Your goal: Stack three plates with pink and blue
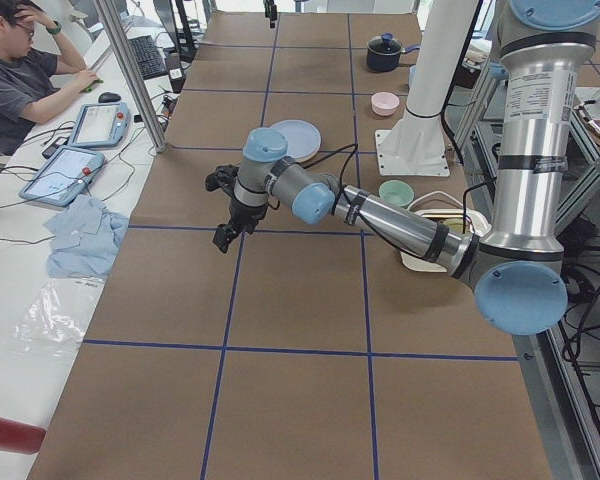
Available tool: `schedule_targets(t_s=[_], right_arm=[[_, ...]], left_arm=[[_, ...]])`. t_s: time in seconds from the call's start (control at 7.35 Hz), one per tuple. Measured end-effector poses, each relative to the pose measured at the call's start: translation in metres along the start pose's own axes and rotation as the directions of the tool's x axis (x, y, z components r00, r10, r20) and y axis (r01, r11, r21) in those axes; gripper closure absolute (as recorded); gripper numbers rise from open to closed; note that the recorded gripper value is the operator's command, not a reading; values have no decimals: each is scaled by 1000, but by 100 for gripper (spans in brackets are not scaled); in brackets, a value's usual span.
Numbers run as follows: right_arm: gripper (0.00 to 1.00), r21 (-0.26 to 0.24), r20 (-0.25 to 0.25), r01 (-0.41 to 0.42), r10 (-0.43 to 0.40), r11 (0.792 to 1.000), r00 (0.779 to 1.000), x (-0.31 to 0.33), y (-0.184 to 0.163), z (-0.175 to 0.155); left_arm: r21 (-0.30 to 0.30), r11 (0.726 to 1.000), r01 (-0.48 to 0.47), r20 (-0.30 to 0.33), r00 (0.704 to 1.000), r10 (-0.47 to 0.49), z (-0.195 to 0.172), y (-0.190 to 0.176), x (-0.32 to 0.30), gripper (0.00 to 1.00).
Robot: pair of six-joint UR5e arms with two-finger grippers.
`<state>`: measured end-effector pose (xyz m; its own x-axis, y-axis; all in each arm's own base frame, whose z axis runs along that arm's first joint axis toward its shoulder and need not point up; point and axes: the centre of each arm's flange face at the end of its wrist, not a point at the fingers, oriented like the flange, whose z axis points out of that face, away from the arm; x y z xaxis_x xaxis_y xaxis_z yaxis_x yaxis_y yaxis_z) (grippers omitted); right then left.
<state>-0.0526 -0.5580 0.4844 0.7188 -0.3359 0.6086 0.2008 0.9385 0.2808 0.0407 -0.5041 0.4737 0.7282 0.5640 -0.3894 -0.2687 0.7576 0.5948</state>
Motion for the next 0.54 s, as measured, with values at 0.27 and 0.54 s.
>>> schedule_targets(t_s=[0.27, 0.54], right_arm=[[0, -41, 5, -19, 19, 999, 1000, 101, 108, 5], [0, -78, 0, -111, 112, 991, 994, 144, 185, 16]], left_arm=[[-39, 999, 38, -63, 997, -40, 5, 65, -55, 0], [-63, 983, 170, -17, 985, -171, 2, 119, -111, 0]])
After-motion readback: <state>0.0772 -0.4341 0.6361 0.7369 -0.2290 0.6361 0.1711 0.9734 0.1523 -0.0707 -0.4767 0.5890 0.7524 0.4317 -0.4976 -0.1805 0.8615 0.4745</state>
